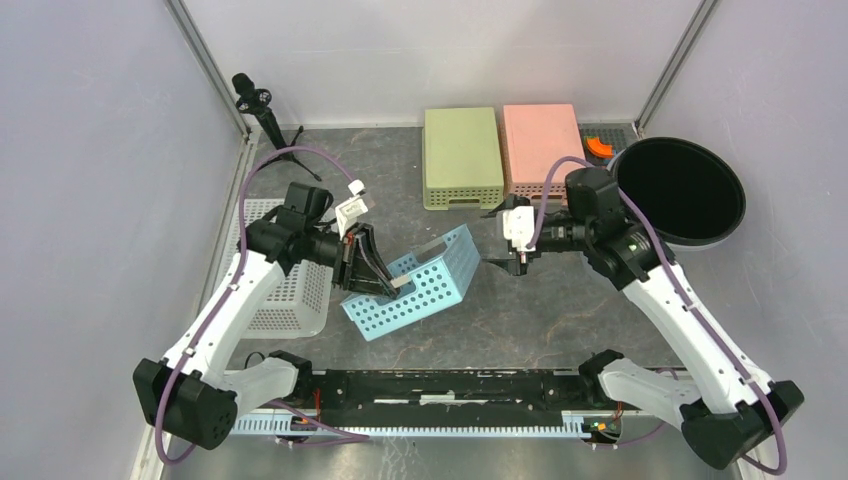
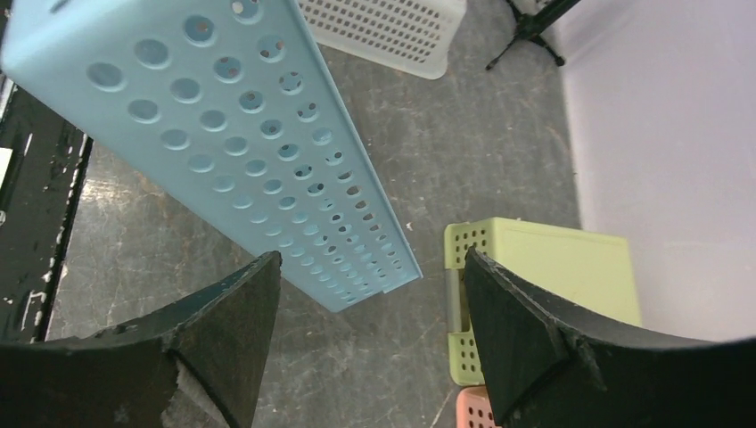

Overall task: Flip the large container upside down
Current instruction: Turn the container upside down at the center of the board.

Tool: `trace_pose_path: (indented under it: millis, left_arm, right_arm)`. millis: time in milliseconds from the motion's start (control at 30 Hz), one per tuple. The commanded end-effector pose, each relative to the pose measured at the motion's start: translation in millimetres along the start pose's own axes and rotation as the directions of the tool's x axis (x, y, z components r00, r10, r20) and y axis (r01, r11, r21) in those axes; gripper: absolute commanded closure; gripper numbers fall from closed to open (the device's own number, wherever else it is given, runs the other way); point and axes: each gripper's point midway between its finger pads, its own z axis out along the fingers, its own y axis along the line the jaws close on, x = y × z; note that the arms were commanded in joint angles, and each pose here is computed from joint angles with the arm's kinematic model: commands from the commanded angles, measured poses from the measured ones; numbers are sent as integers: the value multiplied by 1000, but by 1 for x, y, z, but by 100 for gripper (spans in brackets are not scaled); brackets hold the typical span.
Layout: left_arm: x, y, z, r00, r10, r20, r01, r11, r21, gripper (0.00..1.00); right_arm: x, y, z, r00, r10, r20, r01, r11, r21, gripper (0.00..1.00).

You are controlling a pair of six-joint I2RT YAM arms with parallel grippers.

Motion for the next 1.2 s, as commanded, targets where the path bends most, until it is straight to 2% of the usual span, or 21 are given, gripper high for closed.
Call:
trace_pose_path:
  millis: [0,100,233,733,1067,1167]
  left_arm:
    - [1,-11,1,999,49,21,-50,997,65,98]
    - [3,-12,1,999,39,20,-41,997,65,98]
    - [8,-13,1,1000,11,23,-13,997,79,98]
    - [11,-11,1,995,-93,21,90,987,133,98]
    - [11,-7,1,994,-111,19,107,984,142,98]
    - [10,-6,1,994,-108,18,104,985,137,98]
  right_arm:
    - [-1,-1,10,998,-50,43,51,999,-16,21]
    - [7,-2,17,995,-103,15,103,995,-3,21]
    - [15,13,33,990,-144,-8,143,988,-62,22]
    - [23,35,70,950,-308,-54,289,930,-225,36]
    - [16,27,77,910,-408,-73,386,898,-210,44]
    - [12,29,79,905,-420,-63,393,885,-248,53]
